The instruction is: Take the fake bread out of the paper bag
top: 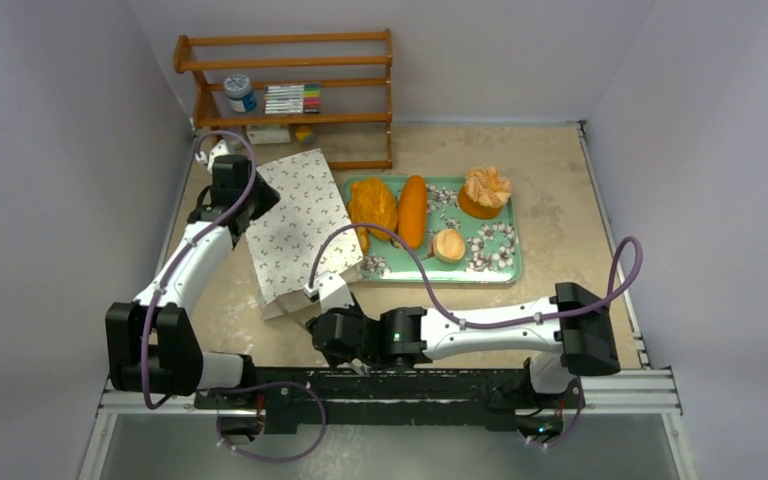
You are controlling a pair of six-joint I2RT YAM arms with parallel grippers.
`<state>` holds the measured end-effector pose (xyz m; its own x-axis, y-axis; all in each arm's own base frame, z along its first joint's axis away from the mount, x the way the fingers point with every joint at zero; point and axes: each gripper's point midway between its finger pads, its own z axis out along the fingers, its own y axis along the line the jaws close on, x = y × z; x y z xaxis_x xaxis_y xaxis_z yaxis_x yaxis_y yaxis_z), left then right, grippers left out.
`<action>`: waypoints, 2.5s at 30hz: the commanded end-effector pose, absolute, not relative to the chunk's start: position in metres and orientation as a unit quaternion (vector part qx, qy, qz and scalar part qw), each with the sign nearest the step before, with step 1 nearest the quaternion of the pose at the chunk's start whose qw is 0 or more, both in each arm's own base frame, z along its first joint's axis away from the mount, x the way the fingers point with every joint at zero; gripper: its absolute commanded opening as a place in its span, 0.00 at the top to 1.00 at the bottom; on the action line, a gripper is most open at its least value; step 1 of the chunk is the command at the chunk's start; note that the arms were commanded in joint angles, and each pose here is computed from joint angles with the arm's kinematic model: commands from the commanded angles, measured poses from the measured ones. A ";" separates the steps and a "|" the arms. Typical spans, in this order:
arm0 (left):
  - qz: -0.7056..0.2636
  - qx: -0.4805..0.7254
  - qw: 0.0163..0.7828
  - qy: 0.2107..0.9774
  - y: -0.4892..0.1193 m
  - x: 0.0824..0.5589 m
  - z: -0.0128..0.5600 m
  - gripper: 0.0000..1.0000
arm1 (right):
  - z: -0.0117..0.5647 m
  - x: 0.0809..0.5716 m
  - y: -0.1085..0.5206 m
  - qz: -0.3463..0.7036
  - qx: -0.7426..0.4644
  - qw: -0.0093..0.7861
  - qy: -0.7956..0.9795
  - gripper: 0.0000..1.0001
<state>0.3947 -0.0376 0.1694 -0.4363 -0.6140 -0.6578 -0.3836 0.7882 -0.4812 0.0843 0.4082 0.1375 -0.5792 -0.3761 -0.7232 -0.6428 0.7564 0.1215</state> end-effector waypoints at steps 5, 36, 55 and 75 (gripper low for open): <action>-0.138 -0.300 0.466 0.821 -0.033 0.398 0.184 0.68 | 0.151 0.111 0.441 0.219 -0.276 0.375 0.858 0.43; -0.144 -0.305 0.457 0.823 -0.035 0.395 0.167 0.68 | 0.100 0.162 0.453 0.185 -0.257 0.357 0.879 0.54; -0.127 -0.309 0.445 0.831 -0.032 0.402 0.149 0.69 | 0.140 0.147 0.418 0.212 -0.270 0.355 0.869 0.75; -0.091 -0.305 0.441 0.839 -0.021 0.402 0.136 0.69 | 0.160 0.124 0.387 0.257 -0.304 0.346 0.850 0.64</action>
<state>0.3948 -0.0295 0.1233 -0.4651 -0.6100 -0.6416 -0.4420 0.7879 -0.4287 0.1185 0.3716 0.1348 -0.6138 -0.3881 -0.6875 -0.6704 0.7162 0.1942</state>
